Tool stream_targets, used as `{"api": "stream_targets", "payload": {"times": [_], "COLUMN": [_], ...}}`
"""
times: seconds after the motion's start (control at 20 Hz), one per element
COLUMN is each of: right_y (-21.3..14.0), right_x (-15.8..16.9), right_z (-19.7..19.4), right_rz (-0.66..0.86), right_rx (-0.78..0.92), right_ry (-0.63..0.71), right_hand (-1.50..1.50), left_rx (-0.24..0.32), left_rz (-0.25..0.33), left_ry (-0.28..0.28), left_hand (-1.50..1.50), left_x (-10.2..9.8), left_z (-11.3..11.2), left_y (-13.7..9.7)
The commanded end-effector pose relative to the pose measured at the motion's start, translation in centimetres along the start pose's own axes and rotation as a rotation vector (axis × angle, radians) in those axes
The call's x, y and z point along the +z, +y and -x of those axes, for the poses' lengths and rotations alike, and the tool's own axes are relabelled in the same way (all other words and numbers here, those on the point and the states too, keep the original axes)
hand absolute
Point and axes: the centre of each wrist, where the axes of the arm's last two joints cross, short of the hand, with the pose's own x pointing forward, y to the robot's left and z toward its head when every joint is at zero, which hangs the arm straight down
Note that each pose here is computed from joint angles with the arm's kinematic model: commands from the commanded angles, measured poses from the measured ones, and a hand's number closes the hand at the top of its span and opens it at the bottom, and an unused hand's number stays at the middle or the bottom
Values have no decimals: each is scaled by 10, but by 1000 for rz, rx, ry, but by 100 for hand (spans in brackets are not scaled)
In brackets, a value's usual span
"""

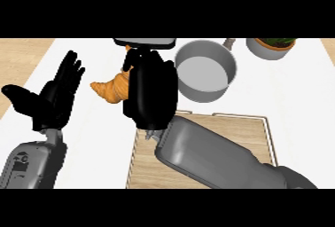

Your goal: Pick the croissant from the tray and place it in the pot

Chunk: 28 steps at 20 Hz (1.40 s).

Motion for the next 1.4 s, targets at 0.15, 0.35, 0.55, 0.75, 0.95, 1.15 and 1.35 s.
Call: {"api": "stream_targets", "payload": {"times": [0.15,0.35,0.55,0.75,0.95,1.15,1.35], "right_y": [5,19,40,58,66,74,87], "right_x": [-22,-33,-54,-66,-78,-82,-61], "right_z": [-10,1,34,55,75,103,128], "right_rz": [60,92,119,167,178,129,56], "right_rx": [-106,-99,-42,285,308,306,202], "right_ry": [229,267,235,253,309,327,418], "right_hand": [150,150,150,150,150,150,150], "left_rx": [6,-10,-6,-12,2,-14,12], "left_rz": [-26,-17,-33,-37,-27,-26,-28], "left_ry": [4,-2,0,16,-16,-12,-16], "left_hand": [0,0,0,0,0,0,0], "left_x": [-1,2,0,2,9,10,11], "left_z": [-3,0,2,-1,1,-3,5], "left_y": [10,6,2,24,10,9,-9]}}
